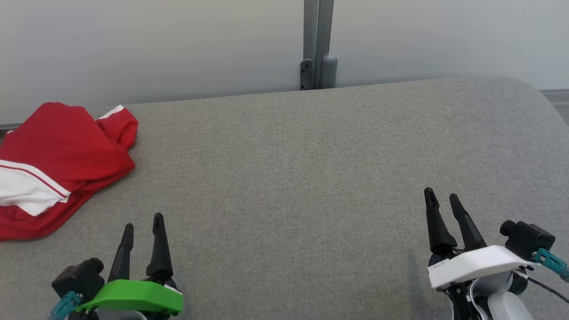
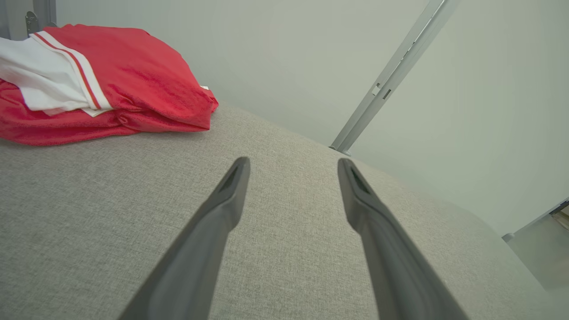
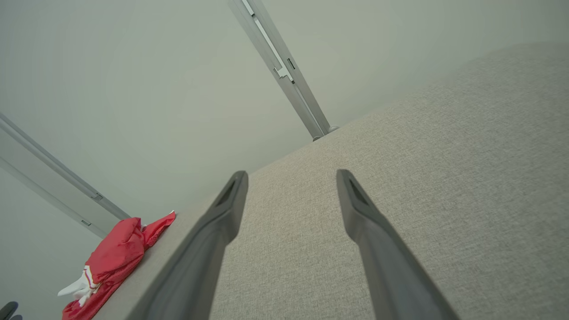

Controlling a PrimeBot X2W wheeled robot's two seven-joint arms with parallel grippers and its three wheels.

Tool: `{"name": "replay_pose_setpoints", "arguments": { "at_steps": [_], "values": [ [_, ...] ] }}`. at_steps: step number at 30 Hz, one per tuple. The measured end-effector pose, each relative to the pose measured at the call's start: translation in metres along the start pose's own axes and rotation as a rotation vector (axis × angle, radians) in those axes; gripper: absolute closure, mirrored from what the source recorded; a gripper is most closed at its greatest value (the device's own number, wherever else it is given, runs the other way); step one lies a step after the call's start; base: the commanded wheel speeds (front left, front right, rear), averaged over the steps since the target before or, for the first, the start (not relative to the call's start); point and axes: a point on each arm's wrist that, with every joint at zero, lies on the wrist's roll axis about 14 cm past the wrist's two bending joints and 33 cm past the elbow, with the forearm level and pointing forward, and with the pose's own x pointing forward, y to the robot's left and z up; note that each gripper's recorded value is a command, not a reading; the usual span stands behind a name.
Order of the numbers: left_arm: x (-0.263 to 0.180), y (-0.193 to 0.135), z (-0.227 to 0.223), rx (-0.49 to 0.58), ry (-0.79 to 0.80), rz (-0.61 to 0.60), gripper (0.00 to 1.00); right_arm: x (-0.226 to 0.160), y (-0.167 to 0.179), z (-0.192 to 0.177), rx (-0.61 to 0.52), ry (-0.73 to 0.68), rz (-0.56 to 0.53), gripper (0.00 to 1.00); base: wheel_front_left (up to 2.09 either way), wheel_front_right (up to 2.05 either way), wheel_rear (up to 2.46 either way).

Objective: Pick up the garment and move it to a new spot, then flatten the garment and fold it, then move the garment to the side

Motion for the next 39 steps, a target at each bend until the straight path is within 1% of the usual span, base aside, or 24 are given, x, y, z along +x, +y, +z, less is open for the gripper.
{"name": "replay_pose_setpoints", "arguments": {
  "at_steps": [20,34,39],
  "values": [
    [-0.007,-0.005,-0.007,0.209,-0.006,-0.035,0.0,-0.003,0.014,-0.003,-0.224,-0.008,0.063,0.0,0.0,0.0,0.0],
    [-0.012,-0.007,-0.011,0.315,-0.011,-0.053,0.0,-0.005,0.019,-0.004,-0.334,-0.016,0.094,0.0,0.0,0.0,0.0],
    [-0.013,-0.009,-0.012,0.335,-0.015,-0.062,0.0,-0.005,0.022,-0.005,-0.368,-0.021,0.107,0.0,0.0,0.0,0.0]
  ]
}}
